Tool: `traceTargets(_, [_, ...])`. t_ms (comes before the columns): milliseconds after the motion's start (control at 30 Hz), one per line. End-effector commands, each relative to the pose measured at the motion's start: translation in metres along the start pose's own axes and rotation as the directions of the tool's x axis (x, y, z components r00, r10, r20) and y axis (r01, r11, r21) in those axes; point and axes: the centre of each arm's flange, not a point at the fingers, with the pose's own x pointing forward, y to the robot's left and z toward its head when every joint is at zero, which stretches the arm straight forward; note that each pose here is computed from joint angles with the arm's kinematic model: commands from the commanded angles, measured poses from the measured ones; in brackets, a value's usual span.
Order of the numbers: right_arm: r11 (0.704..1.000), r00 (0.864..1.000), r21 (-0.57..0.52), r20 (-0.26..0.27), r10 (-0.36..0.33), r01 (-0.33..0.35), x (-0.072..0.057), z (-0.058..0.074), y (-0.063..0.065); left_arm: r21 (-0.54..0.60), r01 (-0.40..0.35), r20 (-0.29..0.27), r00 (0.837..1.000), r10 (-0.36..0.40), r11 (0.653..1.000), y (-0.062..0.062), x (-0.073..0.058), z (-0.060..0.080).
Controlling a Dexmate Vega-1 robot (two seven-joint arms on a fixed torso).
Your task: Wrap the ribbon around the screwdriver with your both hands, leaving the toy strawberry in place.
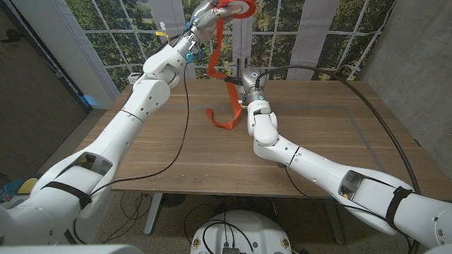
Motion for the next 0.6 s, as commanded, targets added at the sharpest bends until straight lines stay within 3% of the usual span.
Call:
traceTargets(33, [1.000, 0.994, 0.021, -0.111, -0.017, 0.019, 0.010, -0.020, -0.004, -0.041, -0.026, -0.028, 0.999, 0.025, 0.999, -0.001, -0.029, -0.015])
traceTargets(333, [0.997, 0.978, 0.049, -0.202, -0.055, 0.066, 0.011, -0.036, -0.012, -0.068, -0.047, -0.051, 0.998, 0.043, 0.997, -0.003, -0.044, -0.028])
traceTargets(600, [0.991, 0.964, 0.075, -0.247, -0.094, 0.115, 0.008, -0.045, -0.018, -0.088, -0.064, -0.068, 0.996, 0.058, 0.994, -0.006, -0.056, -0.040])
